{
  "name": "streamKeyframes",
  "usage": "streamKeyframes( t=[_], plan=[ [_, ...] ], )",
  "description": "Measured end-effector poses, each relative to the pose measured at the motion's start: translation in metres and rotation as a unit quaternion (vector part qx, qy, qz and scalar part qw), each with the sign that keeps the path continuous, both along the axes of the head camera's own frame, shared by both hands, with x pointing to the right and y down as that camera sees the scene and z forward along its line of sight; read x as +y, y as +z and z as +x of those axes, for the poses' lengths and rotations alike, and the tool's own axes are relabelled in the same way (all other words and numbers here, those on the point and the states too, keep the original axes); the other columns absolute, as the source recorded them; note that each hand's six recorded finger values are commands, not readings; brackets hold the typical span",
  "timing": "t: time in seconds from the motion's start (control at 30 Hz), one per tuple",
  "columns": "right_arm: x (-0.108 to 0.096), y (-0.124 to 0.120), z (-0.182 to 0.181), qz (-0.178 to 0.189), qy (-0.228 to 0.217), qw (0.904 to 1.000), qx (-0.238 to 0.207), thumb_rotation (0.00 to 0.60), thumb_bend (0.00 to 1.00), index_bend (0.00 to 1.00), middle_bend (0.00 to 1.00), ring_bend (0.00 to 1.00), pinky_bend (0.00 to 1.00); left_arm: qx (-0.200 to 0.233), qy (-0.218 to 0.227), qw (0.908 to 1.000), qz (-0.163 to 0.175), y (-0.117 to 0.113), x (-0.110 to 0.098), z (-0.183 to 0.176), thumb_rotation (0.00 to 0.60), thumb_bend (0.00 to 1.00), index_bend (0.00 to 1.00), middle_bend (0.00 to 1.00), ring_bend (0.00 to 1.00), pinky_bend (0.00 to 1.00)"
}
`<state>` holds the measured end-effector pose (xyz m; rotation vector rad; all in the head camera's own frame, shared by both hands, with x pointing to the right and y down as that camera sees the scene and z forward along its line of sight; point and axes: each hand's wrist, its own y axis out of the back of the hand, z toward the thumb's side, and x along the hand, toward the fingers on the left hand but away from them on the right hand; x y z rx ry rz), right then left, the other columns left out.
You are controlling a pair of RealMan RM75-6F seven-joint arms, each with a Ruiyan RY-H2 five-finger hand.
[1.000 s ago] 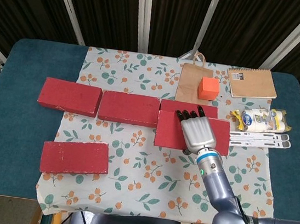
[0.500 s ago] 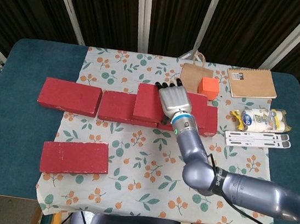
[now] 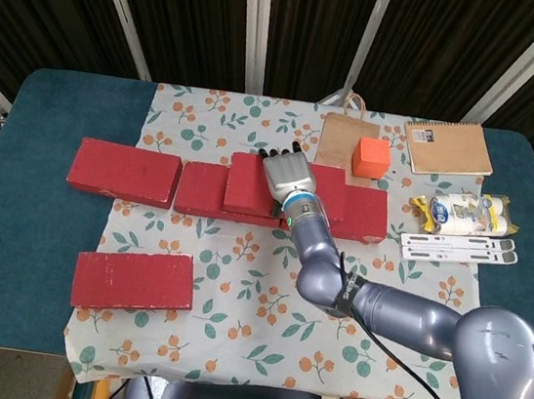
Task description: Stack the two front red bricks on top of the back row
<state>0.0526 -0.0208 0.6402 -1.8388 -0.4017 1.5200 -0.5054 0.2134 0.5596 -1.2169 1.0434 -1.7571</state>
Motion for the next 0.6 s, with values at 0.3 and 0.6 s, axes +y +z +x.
streamKeyframes(
  t=[0.3,0.6],
  plan=[
    [-0.002,0.025,-0.005,-0.009,-0.009,0.9999,0.008,0.600,0.00,0.14,0.25,0.22,0.00,-0.010,-0.003,0.9999,-0.004,0.003,0.000,0.000,0.600,0.07,0.01,0.00,0.00,0.00],
    [-0.005,0.046,-0.005,-0.019,-0.011,0.9997,0.010,0.600,0.00,0.14,0.25,0.22,0.00,-0.022,-0.006,0.9997,-0.006,0.006,0.000,-0.001,0.600,0.07,0.01,0.00,0.00,0.00]
  ],
)
